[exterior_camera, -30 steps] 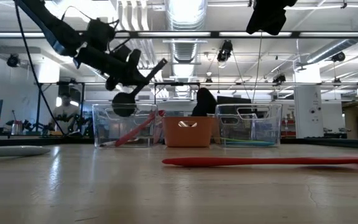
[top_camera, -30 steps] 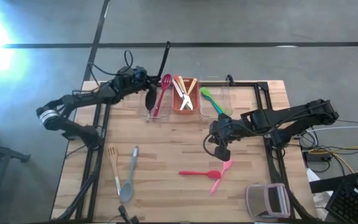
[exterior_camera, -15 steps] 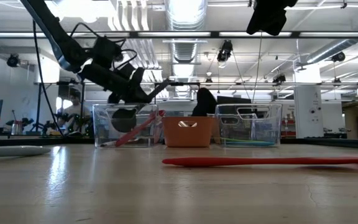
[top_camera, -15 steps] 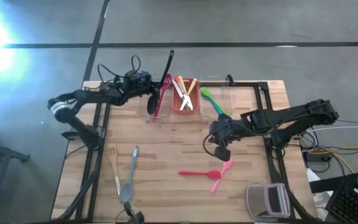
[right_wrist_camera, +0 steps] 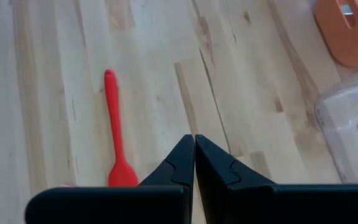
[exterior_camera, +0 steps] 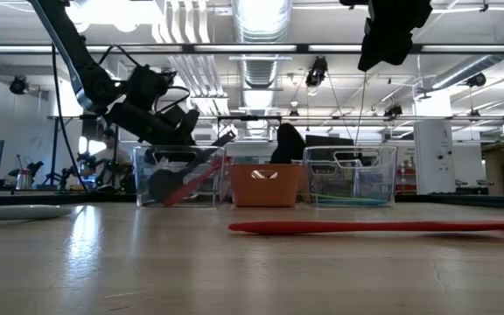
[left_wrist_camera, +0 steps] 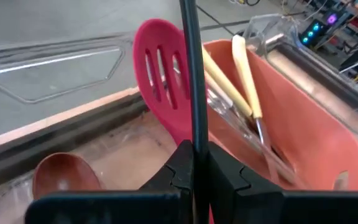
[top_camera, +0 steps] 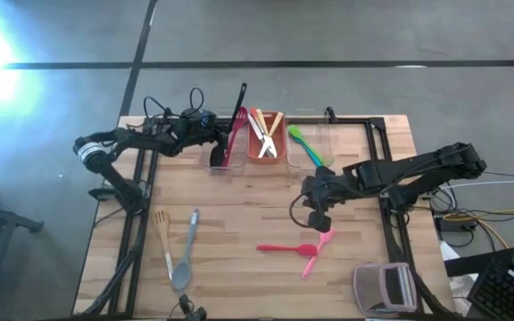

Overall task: Pick & Place Kitchen Items
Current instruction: Put the black serving spoon into the left transparent bin, then put the red spatula into the right transparent bin

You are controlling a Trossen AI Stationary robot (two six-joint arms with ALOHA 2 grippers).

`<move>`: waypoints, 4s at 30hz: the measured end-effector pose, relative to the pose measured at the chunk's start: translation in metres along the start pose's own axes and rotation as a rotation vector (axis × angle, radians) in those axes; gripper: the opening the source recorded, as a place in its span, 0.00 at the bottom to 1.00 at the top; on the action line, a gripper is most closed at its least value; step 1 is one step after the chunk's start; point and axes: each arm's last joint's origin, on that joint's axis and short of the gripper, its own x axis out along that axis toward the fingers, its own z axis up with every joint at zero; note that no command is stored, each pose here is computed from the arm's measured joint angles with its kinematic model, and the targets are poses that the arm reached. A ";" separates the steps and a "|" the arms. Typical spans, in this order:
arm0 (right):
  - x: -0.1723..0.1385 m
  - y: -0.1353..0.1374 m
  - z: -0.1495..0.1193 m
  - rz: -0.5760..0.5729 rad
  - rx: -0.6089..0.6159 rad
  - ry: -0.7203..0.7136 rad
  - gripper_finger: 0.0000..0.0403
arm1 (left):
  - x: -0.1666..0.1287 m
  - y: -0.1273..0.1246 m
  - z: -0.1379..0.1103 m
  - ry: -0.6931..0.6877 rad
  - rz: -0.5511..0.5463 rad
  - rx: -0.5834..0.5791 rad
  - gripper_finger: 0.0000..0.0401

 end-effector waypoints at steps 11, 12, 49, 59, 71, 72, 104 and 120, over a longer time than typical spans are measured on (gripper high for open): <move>0.002 0.000 -0.001 0.000 0.010 -0.001 0.02 | 0.000 0.001 -0.004 0.055 0.014 -0.060 0.24; 0.002 0.000 -0.001 0.000 0.011 -0.001 0.02 | 0.000 0.001 -0.004 0.054 0.013 -0.061 0.27; 0.002 0.002 0.003 0.021 0.013 -0.048 0.02 | -0.180 -0.103 0.077 -0.087 -0.648 -0.010 0.51; 0.002 0.002 0.005 0.023 0.008 -0.067 0.02 | -0.189 -0.134 0.049 0.028 -0.689 0.115 0.48; -0.001 0.006 0.005 0.020 0.006 -0.087 0.02 | -0.196 -0.134 0.036 0.106 -0.613 0.146 0.44; -0.001 0.006 0.006 0.014 -0.006 -0.093 0.02 | -0.196 -0.133 0.036 0.104 -0.603 0.143 0.44; 0.004 -0.032 0.026 0.048 -0.070 -0.134 0.02 | -0.156 -0.132 -0.020 -0.107 -0.401 0.256 0.44; 0.006 -0.035 0.005 0.048 -0.136 0.087 0.02 | -0.154 -0.173 -0.057 -0.123 -0.284 0.441 0.43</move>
